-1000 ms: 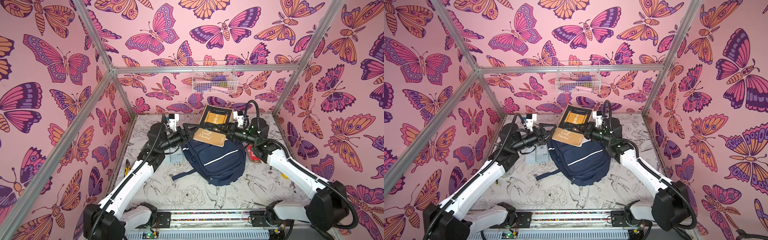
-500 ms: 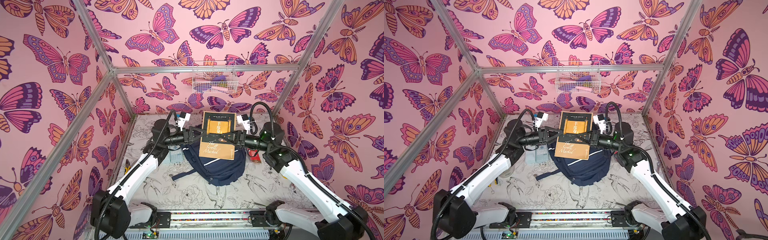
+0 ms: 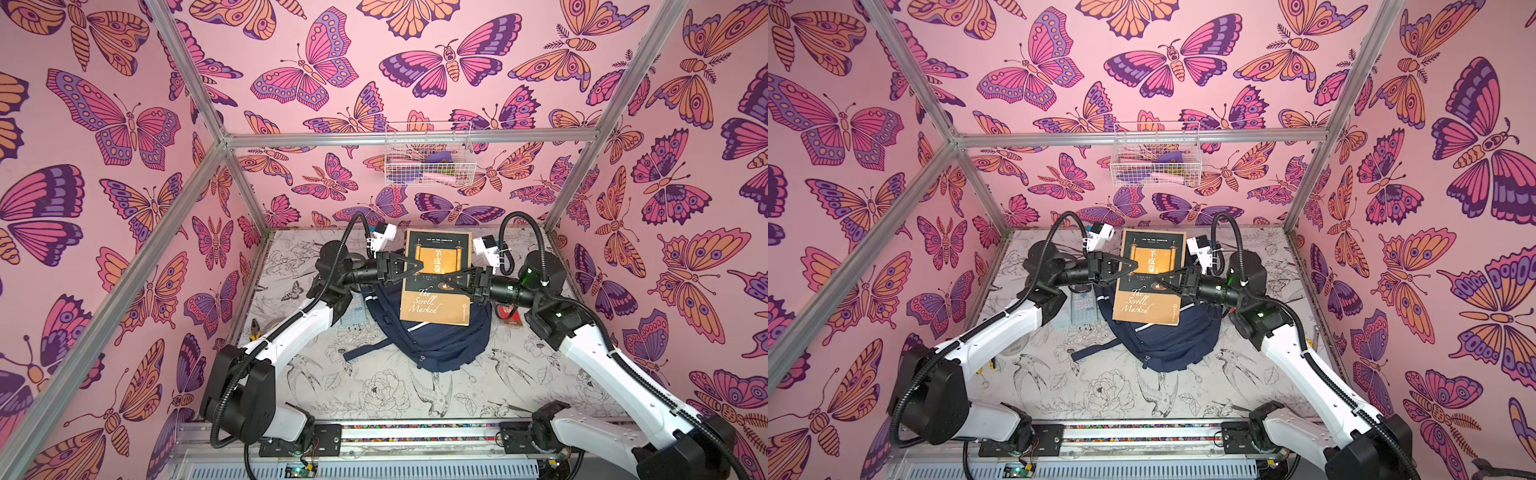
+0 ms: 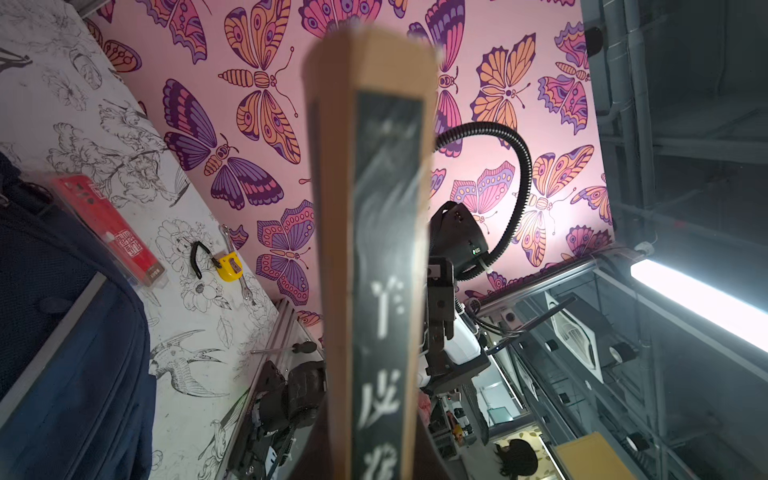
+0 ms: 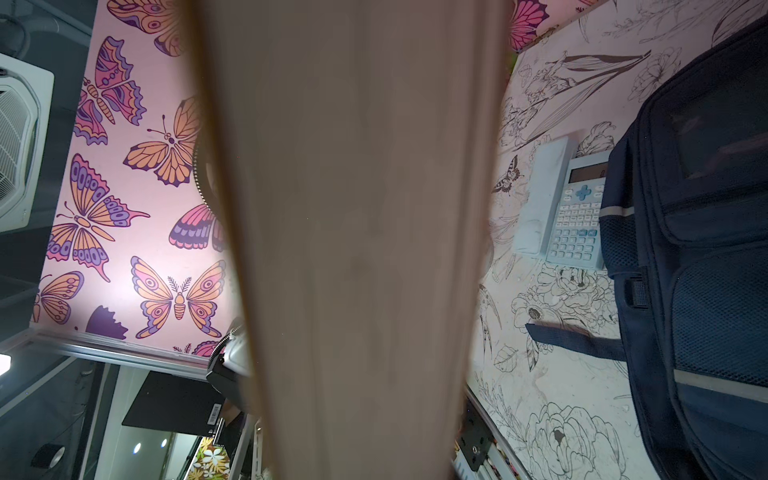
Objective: Pack the student bag
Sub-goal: 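Lift the brown book with both grippers and hold it above the backpack, then move the brown book over the bag opening with right gripper while left grips bag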
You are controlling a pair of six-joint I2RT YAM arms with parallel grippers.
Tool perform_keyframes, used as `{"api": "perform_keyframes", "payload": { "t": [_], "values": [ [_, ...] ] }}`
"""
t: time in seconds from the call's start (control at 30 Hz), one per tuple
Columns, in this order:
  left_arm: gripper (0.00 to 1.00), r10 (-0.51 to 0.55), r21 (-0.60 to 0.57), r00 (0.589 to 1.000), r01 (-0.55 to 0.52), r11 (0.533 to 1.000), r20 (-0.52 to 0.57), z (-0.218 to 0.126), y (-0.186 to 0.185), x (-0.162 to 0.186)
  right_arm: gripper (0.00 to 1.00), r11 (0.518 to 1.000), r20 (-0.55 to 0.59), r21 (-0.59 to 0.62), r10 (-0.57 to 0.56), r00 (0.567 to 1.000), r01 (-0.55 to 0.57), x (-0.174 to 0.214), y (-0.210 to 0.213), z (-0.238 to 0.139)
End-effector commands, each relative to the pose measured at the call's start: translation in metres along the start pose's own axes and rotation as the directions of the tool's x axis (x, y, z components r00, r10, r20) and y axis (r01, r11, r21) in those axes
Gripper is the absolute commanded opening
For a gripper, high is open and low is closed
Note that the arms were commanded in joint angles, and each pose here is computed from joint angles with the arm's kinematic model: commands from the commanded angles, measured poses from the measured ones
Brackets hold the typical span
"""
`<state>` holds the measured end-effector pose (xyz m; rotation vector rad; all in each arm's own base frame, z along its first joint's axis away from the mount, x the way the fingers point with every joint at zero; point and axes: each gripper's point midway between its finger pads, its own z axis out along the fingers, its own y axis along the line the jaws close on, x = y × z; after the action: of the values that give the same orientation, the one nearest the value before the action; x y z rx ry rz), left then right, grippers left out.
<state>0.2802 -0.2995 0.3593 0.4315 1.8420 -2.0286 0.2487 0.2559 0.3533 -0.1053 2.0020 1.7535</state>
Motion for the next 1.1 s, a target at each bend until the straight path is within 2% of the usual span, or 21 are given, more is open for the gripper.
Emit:
{"api": "perform_keyframes", "payload": {
  "t": [0.0, 0.03, 0.1, 0.17, 0.23, 0.47, 0.67, 0.77, 0.8, 0.87, 0.9, 0.93, 0.97, 1.07],
  "values": [
    [0.00, 0.085, 0.066, 0.996, -0.085, 0.994, 0.006, 0.001, -0.022, 0.002, 0.25, 0.996, 0.037, -0.007, -0.085, 0.996, 0.086, -0.002, 0.017, -0.011],
    [0.00, 0.085, 0.078, 0.996, -0.086, 0.993, 0.012, 0.001, -0.024, 0.001, 0.42, 0.995, 0.049, 0.015, -0.096, 0.994, 0.096, -0.002, 0.016, -0.014],
    [0.00, 0.070, 0.100, 0.997, -0.071, 0.992, 0.018, 0.001, -0.025, -0.002, 0.57, 0.993, 0.076, 0.055, -0.109, 0.991, 0.105, -0.003, 0.014, -0.023],
    [0.00, 0.062, 0.121, 0.998, -0.064, 0.991, 0.018, 0.002, -0.028, -0.004, 0.62, 0.992, 0.102, 0.061, -0.115, 0.988, 0.109, -0.005, 0.015, -0.030],
    [0.00, 0.052, 0.128, 0.998, -0.054, 0.990, 0.019, 0.002, -0.027, -0.004, 0.64, 0.993, 0.117, 0.054, -0.115, 0.986, 0.110, -0.006, 0.017, -0.034],
    [0.00, 0.043, 0.123, 0.999, -0.043, 0.991, 0.003, 0.003, -0.023, -0.003, 0.46, 0.992, 0.115, 0.049, -0.124, 0.986, 0.120, -0.011, 0.021, -0.032],
    [0.00, 0.033, 0.119, 0.999, -0.031, 0.992, -0.017, 0.005, -0.015, -0.002, 0.11, 0.989, 0.124, 0.070, -0.136, 0.983, 0.128, -0.016, 0.020, -0.032],
    [0.00, 0.010, 0.085, 1.000, -0.009, 0.996, -0.016, 0.004, -0.001, -0.004, 0.03, 0.986, 0.139, 0.103, -0.146, 0.979, 0.132, -0.019, 0.017, -0.036],
    [0.08, -0.009, 0.052, 1.000, 0.010, 0.999, -0.012, 0.004, 0.008, -0.006, 0.00, 0.982, 0.155, 0.146, -0.146, 0.977, 0.123, -0.022, 0.012, -0.040],
    [0.36, -0.033, -0.030, 0.999, 0.033, 0.999, 0.000, 0.002, 0.026, -0.009, 0.00, 0.961, 0.203, 0.264, -0.138, 0.969, 0.082, -0.031, -0.008, -0.053],
    [0.45, -0.049, -0.088, 0.999, 0.049, 0.995, 0.004, 0.000, 0.038, -0.008, 0.00, 0.948, 0.220, 0.314, -0.123, 0.968, 0.050, -0.034, -0.019, -0.060],
    [0.61, -0.034, -0.138, 0.999, 0.034, 0.990, 0.007, 0.000, 0.044, -0.008, 0.00, 0.935, 0.243, 0.353, -0.113, 0.963, 0.021, -0.036, -0.027, -0.069],
    [0.69, -0.016, -0.181, 1.000, 0.017, 0.983, 0.006, -0.001, 0.049, -0.007, 0.00, 0.919, 0.271, 0.394, -0.106, 0.957, -0.010, -0.040, -0.036, -0.078],
    [0.73, 0.034, -0.318, 0.999, -0.036, 0.947, -0.013, 0.000, 0.069, -0.002, 0.00, 0.812, 0.361, 0.565, -0.080, 0.929, -0.150, -0.041, -0.075, -0.119]
  ]
}}
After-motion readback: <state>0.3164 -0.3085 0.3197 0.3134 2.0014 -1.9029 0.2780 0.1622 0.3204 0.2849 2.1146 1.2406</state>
